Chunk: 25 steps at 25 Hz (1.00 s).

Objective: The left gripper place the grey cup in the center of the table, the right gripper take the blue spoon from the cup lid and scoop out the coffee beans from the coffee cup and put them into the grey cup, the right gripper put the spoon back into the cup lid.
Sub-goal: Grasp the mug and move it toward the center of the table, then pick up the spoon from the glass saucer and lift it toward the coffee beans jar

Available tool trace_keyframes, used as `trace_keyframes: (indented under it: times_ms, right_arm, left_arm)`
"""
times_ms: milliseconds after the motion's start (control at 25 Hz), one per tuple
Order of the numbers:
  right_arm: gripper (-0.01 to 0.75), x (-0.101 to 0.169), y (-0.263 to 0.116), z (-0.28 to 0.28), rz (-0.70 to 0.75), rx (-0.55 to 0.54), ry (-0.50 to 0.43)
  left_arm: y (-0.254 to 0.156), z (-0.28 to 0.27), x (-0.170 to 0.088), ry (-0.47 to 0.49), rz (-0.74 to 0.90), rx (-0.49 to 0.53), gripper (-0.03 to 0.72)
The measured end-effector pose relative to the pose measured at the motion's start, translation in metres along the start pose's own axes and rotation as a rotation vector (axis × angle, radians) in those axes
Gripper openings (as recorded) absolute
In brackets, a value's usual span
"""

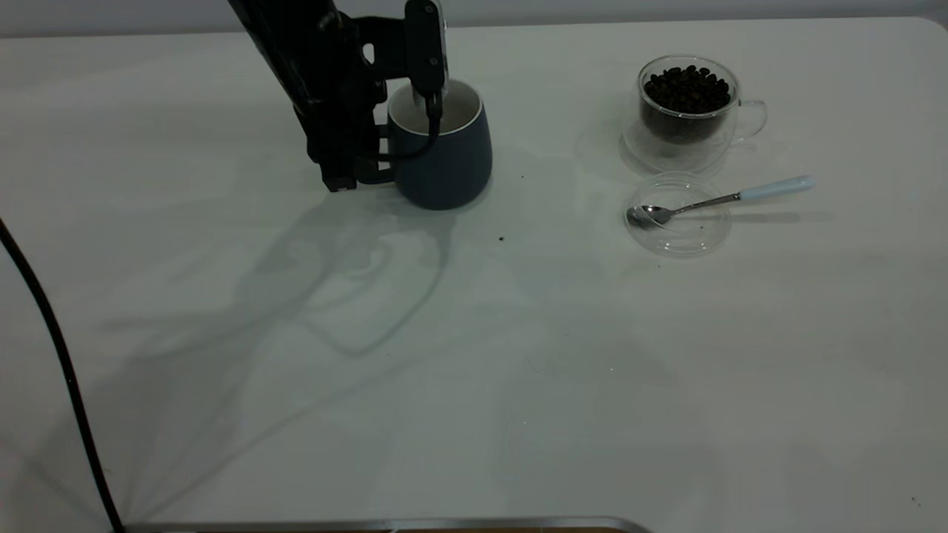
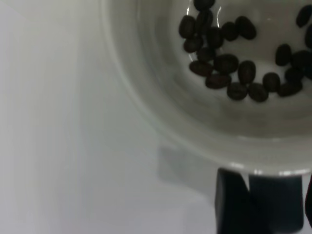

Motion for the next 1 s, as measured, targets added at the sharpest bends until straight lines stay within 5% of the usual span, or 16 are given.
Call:
trace_keyframes:
  times_ms: [480, 760, 1000]
  right_arm:
    - [0.555, 0.000, 0.000, 0.000, 0.000, 0.000, 0.000]
    - [0.555, 0.000, 0.000, 0.000, 0.000, 0.000, 0.000]
    - [0.555, 0.000, 0.000, 0.000, 0.000, 0.000, 0.000]
  left_arm:
    - [0.009, -0.073, 0.035, 0.109, -0.069, -0.050, 0.408]
    - [0.012, -0.207, 0.061, 0.255, -0.199, -0.130, 0.408]
    - [-0.018, -0.346, 0.040, 0.304, -0.536, -0.163, 0.408]
Point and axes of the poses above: a point on each arm's last joint axis where the gripper is mounted, z pointing out along that axis toward the gripper, x along the wrist's bending axis when the last joint is at zero, y = z × x, the point moved 2 cm from there along z, pointing out along that axis toward the gripper, and after that the axes turned 2 degrees about z, right-handed, at the moved point
